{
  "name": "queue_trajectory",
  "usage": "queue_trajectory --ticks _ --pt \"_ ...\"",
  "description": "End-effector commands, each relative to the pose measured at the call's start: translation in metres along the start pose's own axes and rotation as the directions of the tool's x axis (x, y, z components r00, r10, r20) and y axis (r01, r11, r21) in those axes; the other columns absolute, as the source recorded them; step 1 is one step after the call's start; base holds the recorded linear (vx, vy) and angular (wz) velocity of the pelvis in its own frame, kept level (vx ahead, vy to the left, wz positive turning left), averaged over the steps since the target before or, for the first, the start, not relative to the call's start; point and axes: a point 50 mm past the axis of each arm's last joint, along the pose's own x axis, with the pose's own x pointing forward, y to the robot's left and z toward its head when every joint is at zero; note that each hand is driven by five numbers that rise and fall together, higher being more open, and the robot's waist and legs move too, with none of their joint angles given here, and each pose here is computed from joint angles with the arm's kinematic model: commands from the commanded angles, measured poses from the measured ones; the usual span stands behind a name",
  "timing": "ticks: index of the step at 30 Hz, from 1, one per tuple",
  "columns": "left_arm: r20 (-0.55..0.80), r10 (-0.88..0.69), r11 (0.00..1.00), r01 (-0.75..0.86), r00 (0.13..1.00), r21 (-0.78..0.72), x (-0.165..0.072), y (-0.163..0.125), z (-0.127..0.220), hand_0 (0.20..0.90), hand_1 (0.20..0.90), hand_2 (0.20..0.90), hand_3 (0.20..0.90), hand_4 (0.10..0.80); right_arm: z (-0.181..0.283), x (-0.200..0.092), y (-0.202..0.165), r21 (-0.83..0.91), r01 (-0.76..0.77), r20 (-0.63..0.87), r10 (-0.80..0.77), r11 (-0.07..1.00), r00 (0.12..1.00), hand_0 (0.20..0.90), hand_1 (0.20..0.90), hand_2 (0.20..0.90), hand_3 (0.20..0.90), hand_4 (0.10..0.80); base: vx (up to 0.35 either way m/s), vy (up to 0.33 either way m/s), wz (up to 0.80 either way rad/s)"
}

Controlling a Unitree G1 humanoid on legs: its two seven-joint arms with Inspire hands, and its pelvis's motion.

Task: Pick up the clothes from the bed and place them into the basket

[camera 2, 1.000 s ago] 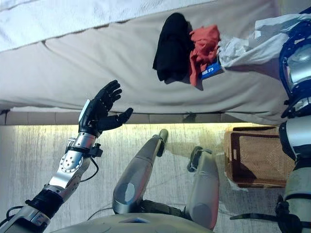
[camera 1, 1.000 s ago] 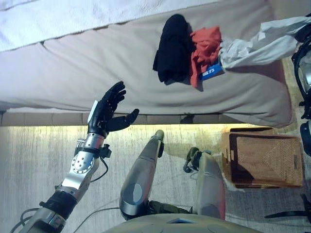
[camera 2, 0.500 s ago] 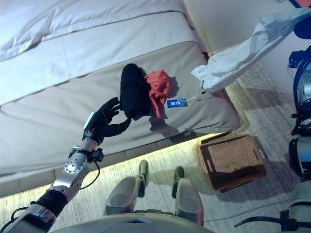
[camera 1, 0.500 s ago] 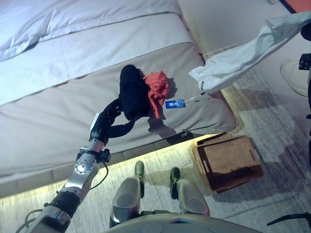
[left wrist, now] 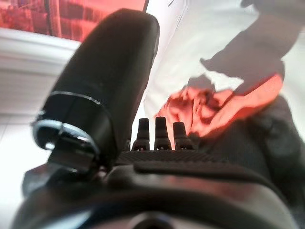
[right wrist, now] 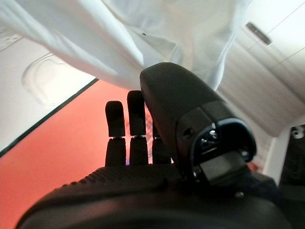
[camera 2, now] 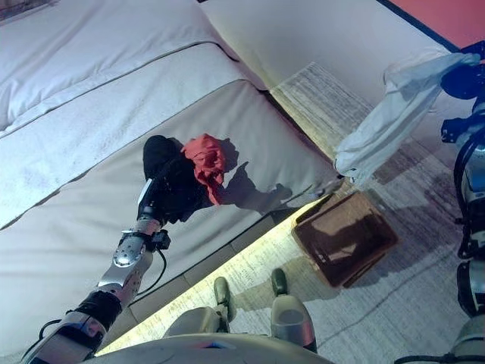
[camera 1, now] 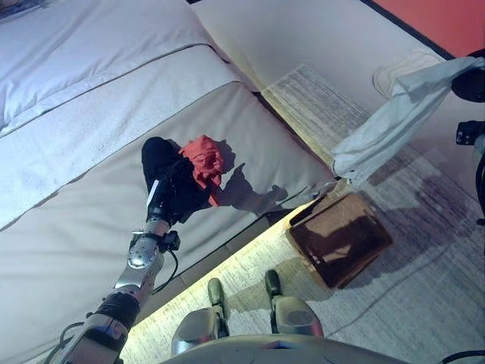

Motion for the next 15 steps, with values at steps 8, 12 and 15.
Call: queue_trajectory --ticks 8,12,15 --pt "0.056 0.032 0.999 -0.033 0.998 0.022 0.011 0.004 0.006 0.9 0.9 0.9 0.9 0.8 -0.026 -0.026 0.016 -0.071 -0.181 -0.032 0.18 0.981 0.983 0.3 0.3 0.3 0.2 0.1 0.026 0.004 -0.14" --pt "0.061 0.043 0.999 -0.045 0.997 0.027 0.013 0.004 0.009 0.9 0.9 0.9 0.9 0.8 -0.056 -0.047 0.04 -0.067 -0.337 -0.147 0.325 0.939 0.934 0.3 0.3 0.3 0.2 0.1 0.005 0.005 -0.1" --pt "0.058 0.045 0.999 -0.047 0.997 0.026 0.013 0.003 0.008 0.9 0.9 0.9 0.9 0.8 -0.083 -0.068 0.06 -0.046 -0.421 -0.23 0.401 0.906 0.887 0.3 0.3 0.3 0.2 0.1 0.009 0.006 -0.11"
